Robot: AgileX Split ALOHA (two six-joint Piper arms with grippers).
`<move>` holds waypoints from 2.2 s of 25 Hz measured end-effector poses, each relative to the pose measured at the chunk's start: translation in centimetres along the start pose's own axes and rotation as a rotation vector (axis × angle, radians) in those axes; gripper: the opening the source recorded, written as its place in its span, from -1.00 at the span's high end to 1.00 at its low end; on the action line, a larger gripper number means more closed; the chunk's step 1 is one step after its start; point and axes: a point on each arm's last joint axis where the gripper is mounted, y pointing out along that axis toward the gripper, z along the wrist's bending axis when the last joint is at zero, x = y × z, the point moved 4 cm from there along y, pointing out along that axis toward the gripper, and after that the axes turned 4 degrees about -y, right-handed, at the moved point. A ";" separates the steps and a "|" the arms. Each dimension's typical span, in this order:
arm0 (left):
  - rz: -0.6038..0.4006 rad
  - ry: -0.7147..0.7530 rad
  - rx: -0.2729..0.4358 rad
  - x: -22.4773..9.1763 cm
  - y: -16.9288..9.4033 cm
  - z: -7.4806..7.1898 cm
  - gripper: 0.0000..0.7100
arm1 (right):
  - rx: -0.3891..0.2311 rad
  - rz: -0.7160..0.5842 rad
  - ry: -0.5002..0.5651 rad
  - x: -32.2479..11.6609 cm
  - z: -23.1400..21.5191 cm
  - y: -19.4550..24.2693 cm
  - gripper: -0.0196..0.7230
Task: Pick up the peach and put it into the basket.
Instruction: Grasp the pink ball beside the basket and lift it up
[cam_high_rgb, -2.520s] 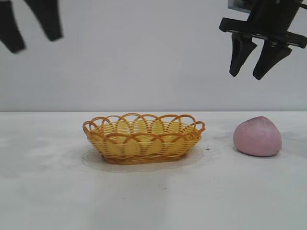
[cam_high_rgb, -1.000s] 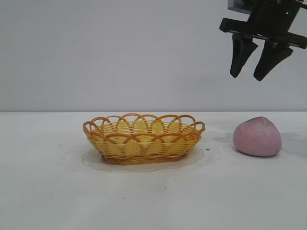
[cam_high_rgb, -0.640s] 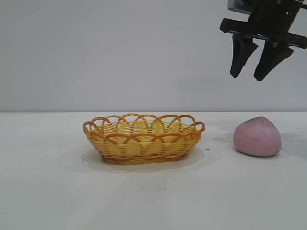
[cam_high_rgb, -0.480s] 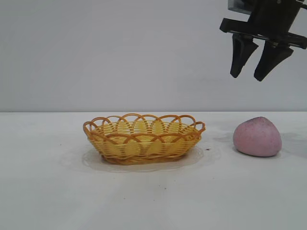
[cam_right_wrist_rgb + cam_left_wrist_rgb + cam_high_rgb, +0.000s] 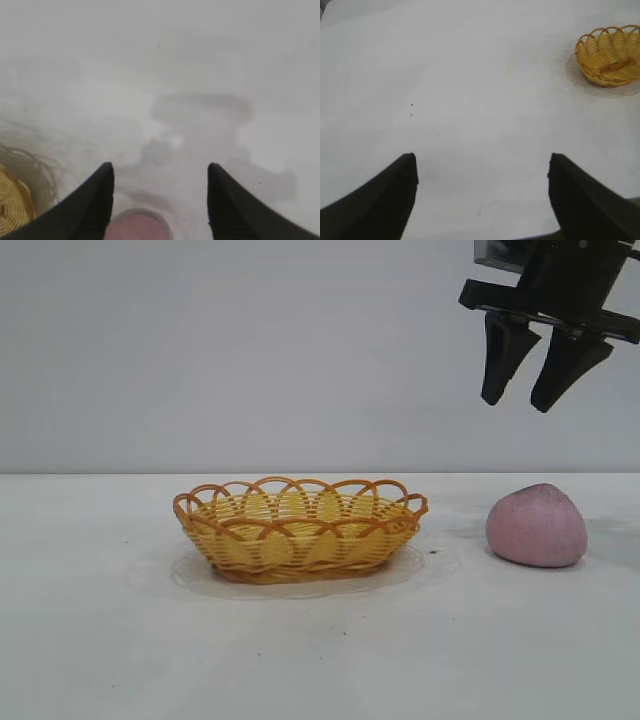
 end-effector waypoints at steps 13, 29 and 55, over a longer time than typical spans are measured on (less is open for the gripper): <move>-0.006 -0.067 0.109 0.0 0.0 0.3 -0.36 | 0.063 0.186 -0.030 -2.4 0.8 -0.3 0.03; -0.006 -0.069 0.113 0.0 0.0 0.3 -0.36 | 0.017 0.390 -0.103 -4.8 3.3 2.2 0.03; -0.006 -0.071 0.113 0.0 0.0 0.3 -0.36 | 0.109 0.215 -0.139 1.9 6.4 -2.5 0.95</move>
